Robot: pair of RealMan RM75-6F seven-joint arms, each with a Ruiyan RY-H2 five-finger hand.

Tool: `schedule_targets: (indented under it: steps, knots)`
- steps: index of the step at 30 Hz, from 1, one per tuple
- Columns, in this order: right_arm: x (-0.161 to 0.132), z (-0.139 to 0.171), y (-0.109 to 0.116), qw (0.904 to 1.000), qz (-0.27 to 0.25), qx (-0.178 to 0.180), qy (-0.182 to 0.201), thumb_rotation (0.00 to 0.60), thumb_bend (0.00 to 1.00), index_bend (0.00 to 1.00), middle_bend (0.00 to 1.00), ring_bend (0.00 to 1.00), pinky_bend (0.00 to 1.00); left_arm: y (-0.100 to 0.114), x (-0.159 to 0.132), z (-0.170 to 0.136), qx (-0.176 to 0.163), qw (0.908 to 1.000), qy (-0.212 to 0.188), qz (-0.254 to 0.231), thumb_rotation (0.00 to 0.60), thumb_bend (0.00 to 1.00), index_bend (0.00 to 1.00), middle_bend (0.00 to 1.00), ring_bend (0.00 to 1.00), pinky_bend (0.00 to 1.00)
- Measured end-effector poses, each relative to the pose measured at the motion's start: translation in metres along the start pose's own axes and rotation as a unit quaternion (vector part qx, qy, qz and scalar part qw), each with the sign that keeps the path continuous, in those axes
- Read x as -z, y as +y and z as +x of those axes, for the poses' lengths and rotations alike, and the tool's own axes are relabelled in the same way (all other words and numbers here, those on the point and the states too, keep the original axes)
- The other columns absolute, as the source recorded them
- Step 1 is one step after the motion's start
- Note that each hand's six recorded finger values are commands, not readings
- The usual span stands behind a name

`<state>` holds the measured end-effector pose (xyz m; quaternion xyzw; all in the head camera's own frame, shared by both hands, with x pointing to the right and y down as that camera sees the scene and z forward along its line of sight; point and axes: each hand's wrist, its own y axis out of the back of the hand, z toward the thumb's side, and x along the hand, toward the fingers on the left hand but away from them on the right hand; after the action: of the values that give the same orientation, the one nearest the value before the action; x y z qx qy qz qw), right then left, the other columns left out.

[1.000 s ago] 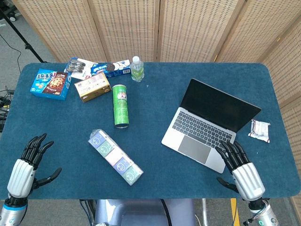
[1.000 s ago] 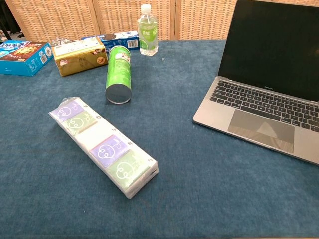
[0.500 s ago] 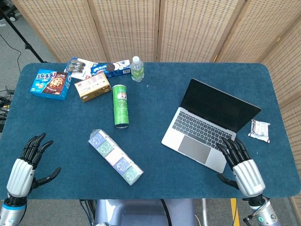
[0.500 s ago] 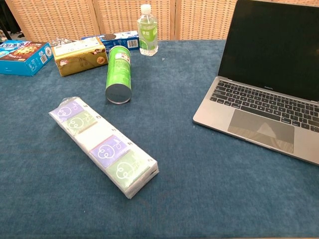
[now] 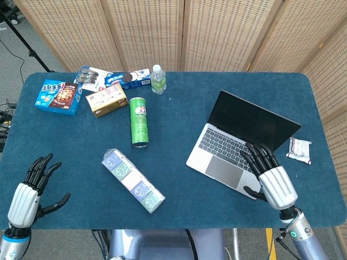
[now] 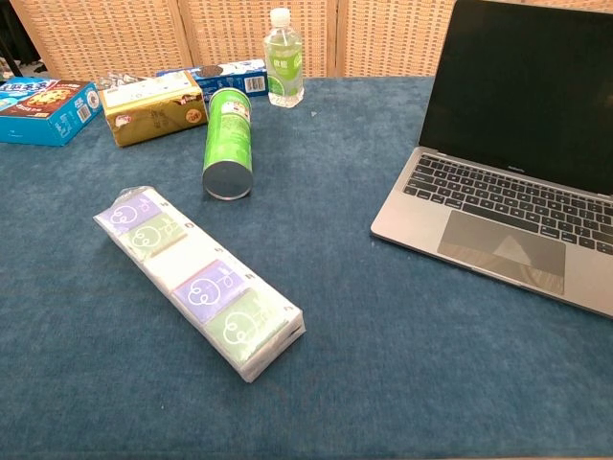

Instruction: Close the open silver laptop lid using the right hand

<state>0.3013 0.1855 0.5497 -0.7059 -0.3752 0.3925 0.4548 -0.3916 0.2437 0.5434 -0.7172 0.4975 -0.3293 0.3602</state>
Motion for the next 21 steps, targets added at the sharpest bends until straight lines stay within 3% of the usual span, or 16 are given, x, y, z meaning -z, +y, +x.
schedule_targets:
  steps: [5, 11, 21]
  knots:
    - [-0.005, -0.037, 0.005, 0.9999, 0.010, -0.006, 0.012, 0.600, 0.13, 0.02, 0.00, 0.00, 0.00, 0.000, 0.000, 0.000, 0.001, 1.0000, -0.001, -0.001, 0.600, 0.22, 0.15, 0.00, 0.08, 0.08]
    - [0.002, -0.083, 0.012, 0.9993, 0.035, -0.009, -0.002, 0.600, 0.13, 0.02, 0.00, 0.00, 0.00, -0.002, 0.000, 0.000, 0.005, 1.0000, -0.001, 0.000, 0.600, 0.22, 0.15, 0.00, 0.08, 0.08]
    - [0.052, -0.132, 0.014, 0.9920, 0.091, -0.037, -0.080, 0.600, 0.13, 0.01, 0.00, 0.00, 0.00, -0.005, -0.001, 0.000, 0.010, 0.9999, -0.004, -0.001, 0.600, 0.22, 0.15, 0.00, 0.08, 0.08]
